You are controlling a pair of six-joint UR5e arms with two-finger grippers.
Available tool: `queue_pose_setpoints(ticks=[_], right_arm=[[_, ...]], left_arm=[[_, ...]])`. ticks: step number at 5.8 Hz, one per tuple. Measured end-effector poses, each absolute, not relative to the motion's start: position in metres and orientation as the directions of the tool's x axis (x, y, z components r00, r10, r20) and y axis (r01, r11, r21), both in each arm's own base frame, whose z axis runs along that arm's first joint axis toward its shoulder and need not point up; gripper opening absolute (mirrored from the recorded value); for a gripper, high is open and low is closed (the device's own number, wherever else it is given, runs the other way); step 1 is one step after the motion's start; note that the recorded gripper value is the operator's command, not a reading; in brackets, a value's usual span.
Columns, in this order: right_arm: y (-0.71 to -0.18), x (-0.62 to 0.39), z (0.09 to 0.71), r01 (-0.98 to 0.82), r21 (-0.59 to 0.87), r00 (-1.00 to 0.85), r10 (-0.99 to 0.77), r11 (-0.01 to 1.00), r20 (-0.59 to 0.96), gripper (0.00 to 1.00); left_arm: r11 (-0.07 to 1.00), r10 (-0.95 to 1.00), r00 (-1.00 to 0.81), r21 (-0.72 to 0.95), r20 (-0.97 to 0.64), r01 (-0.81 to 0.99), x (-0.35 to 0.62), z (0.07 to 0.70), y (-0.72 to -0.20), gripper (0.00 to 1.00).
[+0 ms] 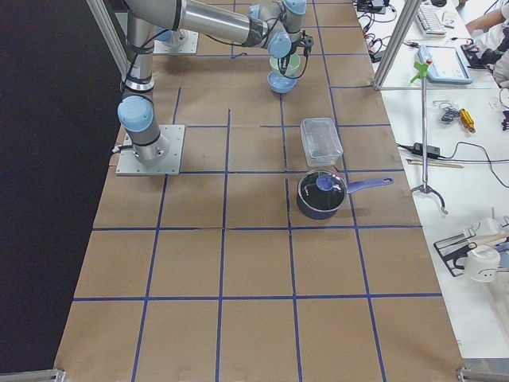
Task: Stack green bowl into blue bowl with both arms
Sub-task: 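Move green bowl with right gripper over blue bowl and lower it inside, then open right gripper to release green bowl inside blue bowl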
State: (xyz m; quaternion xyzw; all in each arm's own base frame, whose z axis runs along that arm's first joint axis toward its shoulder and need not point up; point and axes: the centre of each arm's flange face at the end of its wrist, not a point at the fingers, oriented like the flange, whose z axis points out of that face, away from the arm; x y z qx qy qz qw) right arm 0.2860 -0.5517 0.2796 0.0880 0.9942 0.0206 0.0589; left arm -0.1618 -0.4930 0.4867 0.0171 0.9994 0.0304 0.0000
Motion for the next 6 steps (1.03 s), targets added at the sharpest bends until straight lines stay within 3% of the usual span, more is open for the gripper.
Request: queue_pose_setpoints(ticks=[1,2,3,4,6], right_arm=[[-0.548,0.283,0.267,0.175,0.058,-0.978,0.180,0.983,-0.107,0.38],[-0.546,0.282,0.263,0.177,0.063,-0.978,0.182,0.982,-0.103,0.58],[-0.548,0.283,0.264,0.177,0.059,-0.978,0.183,0.982,-0.105,0.90],[-0.557,0.281,0.275,0.182,0.037,-0.976,0.185,0.983,-0.113,1.00],[-0.583,0.257,0.325,0.210,0.032,-0.970,0.213,0.977,-0.115,1.00]], left_arm=[[0.998,0.032,-0.999,0.062,0.001,0.032,-0.162,0.486,-0.494,0.99],[0.998,0.032,-0.999,0.061,0.001,0.032,-0.162,0.486,-0.494,0.99],[0.998,0.032,-0.999,0.058,0.001,0.032,-0.162,0.488,-0.493,0.99],[0.998,0.032,-0.999,0.055,0.000,0.032,-0.162,0.490,-0.491,0.99],[0.998,0.032,-0.999,0.053,-0.003,0.032,-0.161,0.491,-0.491,0.99]])
